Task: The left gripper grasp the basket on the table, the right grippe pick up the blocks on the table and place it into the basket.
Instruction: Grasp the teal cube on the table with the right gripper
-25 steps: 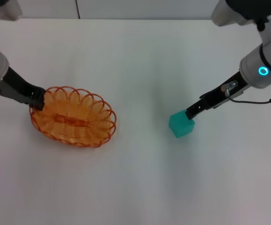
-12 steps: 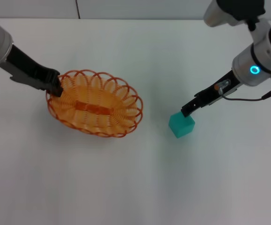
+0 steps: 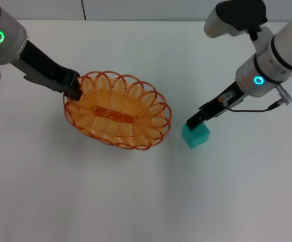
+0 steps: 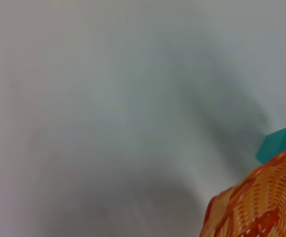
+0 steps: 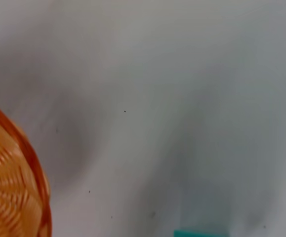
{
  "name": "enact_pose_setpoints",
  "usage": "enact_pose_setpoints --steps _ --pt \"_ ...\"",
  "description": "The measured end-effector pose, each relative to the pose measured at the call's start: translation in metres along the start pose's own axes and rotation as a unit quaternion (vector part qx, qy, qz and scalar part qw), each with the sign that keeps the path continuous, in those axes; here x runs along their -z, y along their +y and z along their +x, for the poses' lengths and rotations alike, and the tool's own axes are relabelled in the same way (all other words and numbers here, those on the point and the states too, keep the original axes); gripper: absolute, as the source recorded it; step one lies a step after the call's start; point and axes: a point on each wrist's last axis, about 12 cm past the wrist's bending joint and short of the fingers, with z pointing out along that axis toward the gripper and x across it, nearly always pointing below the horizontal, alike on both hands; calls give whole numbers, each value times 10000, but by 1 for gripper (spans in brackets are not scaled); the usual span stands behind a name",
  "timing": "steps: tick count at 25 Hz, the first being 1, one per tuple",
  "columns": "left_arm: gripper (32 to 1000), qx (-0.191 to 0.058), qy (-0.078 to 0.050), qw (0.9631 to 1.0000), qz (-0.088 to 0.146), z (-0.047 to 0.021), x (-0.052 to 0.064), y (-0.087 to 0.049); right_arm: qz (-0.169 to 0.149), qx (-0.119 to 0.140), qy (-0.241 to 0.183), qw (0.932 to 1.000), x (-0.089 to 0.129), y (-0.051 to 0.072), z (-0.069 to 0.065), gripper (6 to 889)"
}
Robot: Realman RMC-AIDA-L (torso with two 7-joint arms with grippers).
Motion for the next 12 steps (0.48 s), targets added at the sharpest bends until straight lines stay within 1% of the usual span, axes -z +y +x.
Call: enact_pose_setpoints --steps 3,6,12 --pt "88 -27 -9 10000 72 -11 7 -27 -56 13 19 10000 -51 15 0 759" --pt "88 -25 -16 10000 81 -13 9 -29 -161 -7 27 9999 -103 33 -4 756" --pt "88 -52 -35 9999 88 -32 18 -44 -150 35 51 9999 -149 41 -12 751"
